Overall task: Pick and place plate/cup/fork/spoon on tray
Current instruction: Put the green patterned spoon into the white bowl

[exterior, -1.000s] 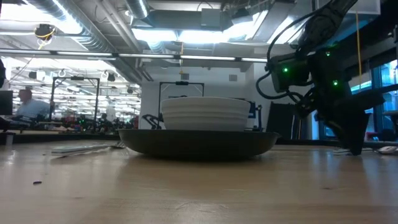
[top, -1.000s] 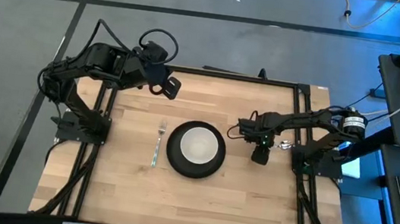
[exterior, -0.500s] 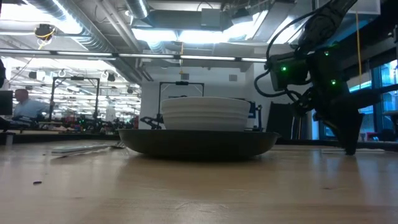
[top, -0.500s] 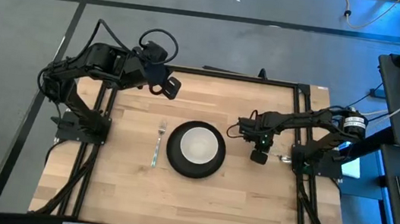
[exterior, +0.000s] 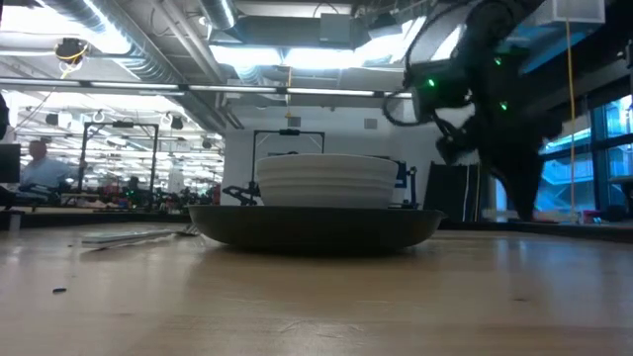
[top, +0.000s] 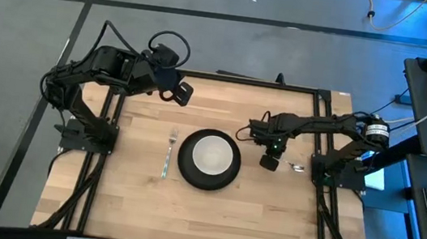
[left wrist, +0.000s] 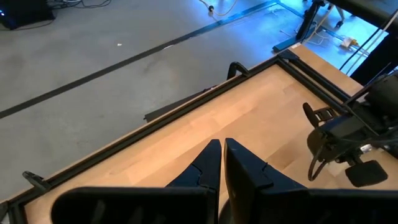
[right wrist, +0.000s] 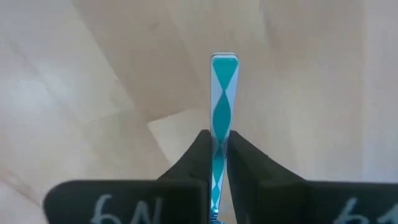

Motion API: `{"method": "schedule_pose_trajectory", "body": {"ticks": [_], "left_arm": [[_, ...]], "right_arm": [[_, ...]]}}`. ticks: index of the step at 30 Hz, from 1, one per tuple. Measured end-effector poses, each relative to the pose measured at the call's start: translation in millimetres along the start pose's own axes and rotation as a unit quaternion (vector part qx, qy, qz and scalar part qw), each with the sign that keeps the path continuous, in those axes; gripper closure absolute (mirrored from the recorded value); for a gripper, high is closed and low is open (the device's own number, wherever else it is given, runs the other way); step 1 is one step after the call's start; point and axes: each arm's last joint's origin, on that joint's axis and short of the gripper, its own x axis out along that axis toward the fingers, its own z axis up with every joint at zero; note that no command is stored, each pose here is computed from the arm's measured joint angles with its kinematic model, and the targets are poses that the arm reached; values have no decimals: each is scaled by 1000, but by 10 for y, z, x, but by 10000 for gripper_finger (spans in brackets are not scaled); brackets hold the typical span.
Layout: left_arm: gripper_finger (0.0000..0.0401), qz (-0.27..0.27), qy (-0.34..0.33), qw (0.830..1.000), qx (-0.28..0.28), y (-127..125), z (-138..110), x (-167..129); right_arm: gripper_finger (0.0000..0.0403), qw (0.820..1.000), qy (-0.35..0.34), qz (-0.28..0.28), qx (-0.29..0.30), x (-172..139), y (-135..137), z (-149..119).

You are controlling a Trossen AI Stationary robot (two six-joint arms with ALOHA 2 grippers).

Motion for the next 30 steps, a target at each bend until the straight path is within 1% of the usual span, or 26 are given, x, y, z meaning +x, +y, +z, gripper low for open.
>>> {"method": "schedule_pose_trajectory", "body": {"ticks": [7,10,12,15,19,22,25,27,30], "left_arm": [[387,0,0,1000,0,0,0,0],[387,0,0,1000,0,0,0,0],[387,0,0,1000,0,0,-1,0],[387,4,4,1000,5,8,-10,0],[387,20,15,999,21,44,-37,2],[387,37,24,999,32,97,-51,2],[387,57,22,997,37,162,-47,-8],[387,58,18,998,31,199,-29,-23],[387,62,14,998,24,252,-7,-42]], "right_arm": [[374,996,-83,14,-6,-478,89,260],[374,992,-124,-1,-8,-735,114,350],[374,988,-155,-8,-14,-915,131,404],[374,977,-213,-6,-18,-1205,166,486],[374,953,-303,18,-24,-1564,218,589],[374,926,-373,48,-42,-1788,263,666],[374,898,-427,84,-59,-1926,305,731],[374,882,-454,106,-70,-1983,327,765],[374,867,-477,121,-74,-2032,351,792]]}}
